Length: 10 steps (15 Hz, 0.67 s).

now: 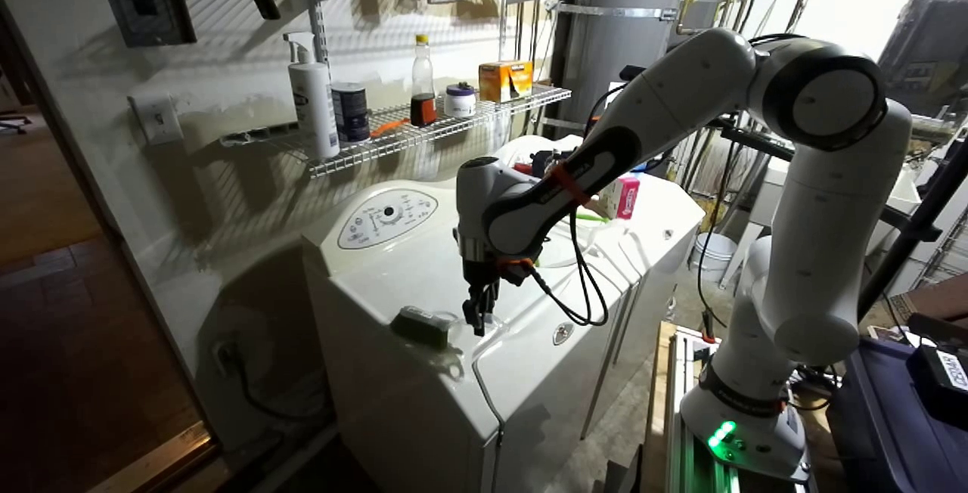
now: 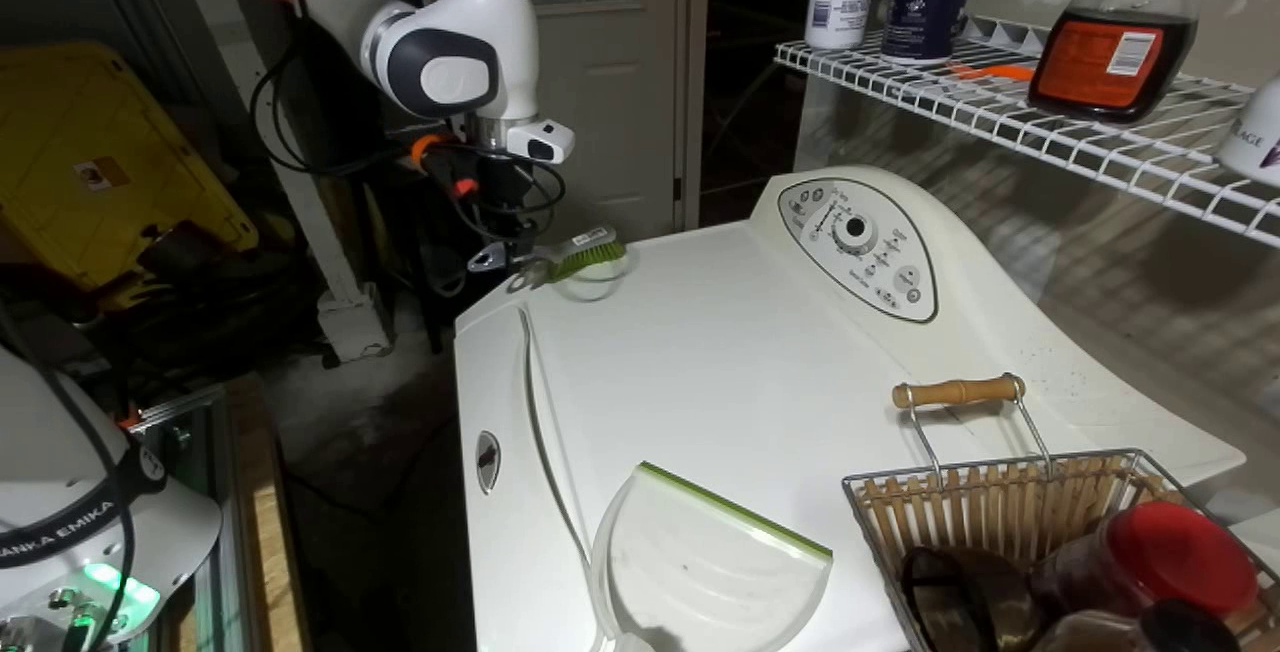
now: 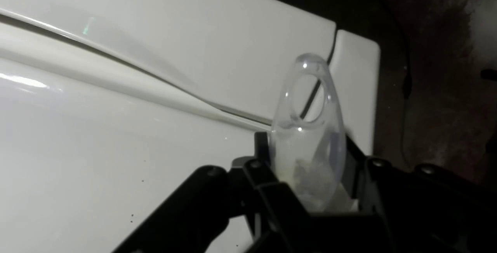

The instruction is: Use the brush to sweep the top of the washer

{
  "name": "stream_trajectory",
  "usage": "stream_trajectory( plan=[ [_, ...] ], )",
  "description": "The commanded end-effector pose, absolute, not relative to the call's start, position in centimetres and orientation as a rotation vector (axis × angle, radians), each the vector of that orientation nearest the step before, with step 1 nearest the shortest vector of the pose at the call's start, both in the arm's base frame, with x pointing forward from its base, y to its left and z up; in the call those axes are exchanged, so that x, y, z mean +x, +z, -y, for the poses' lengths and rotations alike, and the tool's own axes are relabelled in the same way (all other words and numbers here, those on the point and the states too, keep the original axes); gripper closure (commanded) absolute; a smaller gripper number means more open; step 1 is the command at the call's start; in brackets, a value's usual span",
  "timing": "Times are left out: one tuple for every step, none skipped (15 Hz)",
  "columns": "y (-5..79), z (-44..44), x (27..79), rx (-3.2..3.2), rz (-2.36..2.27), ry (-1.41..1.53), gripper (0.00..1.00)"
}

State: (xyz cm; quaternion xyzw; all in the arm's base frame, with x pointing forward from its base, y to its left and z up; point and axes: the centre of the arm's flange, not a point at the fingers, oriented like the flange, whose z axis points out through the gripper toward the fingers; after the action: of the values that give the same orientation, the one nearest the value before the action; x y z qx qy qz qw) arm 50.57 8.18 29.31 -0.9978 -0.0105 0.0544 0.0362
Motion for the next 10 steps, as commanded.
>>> stream_trajectory(
  plan=[
    [28.2,-5.1,50.8,-3.065,-0.086,0.232,0.81],
    [27.9,-4.1,50.7,-3.071,-0.122,0.254,0.81],
    [27.6,-2.9,50.6,-3.081,-0.165,0.288,0.81],
    [27.4,-1.9,50.4,-3.081,-0.201,0.320,0.81],
    [27.2,-0.8,50.2,-3.085,-0.240,0.355,0.81],
    [27.0,0.3,50.0,-3.079,-0.277,0.381,0.81],
    [26.9,1.1,49.9,-3.075,-0.301,0.407,0.81],
    [26.7,1.8,49.8,-3.067,-0.323,0.423,0.81],
    [26.7,2.1,49.7,-3.059,-0.332,0.437,0.81],
    [26.7,2.3,49.8,-3.054,-0.339,0.448,0.81]
  ],
)
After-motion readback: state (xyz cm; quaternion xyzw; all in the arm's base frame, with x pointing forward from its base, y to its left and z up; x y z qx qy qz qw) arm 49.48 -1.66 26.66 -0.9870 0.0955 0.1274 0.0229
